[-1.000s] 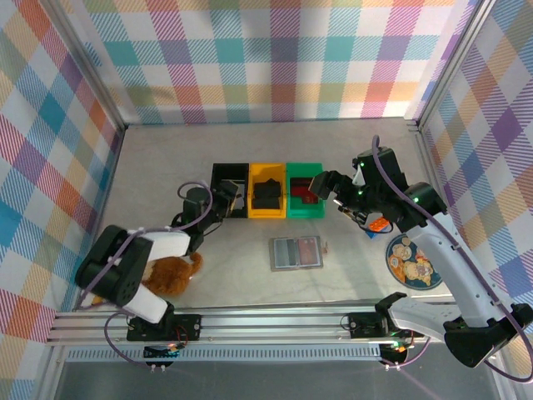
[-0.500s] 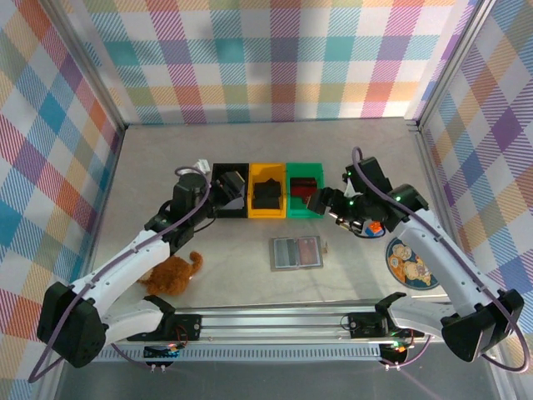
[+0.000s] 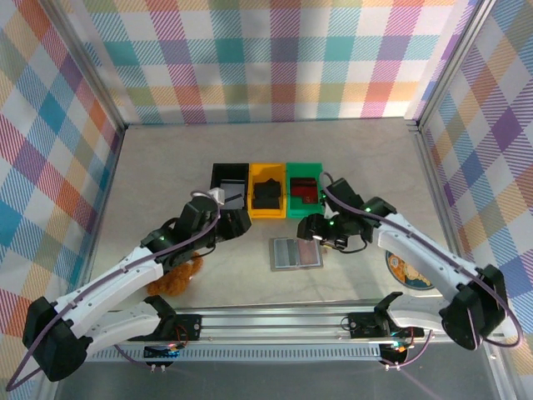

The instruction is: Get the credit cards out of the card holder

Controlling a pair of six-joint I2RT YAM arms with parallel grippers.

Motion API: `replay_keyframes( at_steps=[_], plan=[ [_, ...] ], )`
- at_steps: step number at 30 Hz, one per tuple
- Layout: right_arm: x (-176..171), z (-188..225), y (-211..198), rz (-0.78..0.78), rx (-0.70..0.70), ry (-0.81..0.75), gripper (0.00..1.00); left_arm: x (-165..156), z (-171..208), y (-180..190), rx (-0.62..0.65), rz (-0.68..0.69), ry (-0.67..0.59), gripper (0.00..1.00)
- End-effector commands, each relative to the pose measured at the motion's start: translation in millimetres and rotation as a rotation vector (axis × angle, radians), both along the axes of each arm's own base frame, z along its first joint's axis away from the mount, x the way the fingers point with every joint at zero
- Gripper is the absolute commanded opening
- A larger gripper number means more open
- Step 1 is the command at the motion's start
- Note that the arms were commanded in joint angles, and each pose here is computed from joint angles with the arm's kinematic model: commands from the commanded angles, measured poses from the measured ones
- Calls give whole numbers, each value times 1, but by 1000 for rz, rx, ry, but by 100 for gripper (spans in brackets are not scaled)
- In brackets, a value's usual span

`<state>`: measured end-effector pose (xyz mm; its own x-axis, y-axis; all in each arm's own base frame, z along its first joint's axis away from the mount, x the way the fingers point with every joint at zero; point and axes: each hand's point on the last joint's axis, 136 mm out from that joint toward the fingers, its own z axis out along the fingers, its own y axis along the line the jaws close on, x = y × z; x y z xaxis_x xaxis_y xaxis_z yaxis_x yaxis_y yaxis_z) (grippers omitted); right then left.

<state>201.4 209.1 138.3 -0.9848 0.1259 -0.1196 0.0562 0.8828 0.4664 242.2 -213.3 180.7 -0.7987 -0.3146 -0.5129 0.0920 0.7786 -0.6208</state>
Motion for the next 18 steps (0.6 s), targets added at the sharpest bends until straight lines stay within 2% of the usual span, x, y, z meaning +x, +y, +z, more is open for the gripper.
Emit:
replay_keyframes(
  at_steps=[1,8,11,16,18],
  plan=[
    [3,-24,1,-10,-60,24,67,-14,-20,-2,10,-24,60,62],
    [12,-48,-10,-23,-180,28,67,-27,-41,-17,116,-113,68,62],
    [13,-58,-8,-19,-194,52,61,-31,-44,-27,139,-159,54,62],
    [16,-70,-1,13,-198,75,58,-34,-55,-38,184,-201,64,62],
    [18,-74,-1,20,-210,78,56,-32,-57,-49,159,-223,60,62]
  ],
)
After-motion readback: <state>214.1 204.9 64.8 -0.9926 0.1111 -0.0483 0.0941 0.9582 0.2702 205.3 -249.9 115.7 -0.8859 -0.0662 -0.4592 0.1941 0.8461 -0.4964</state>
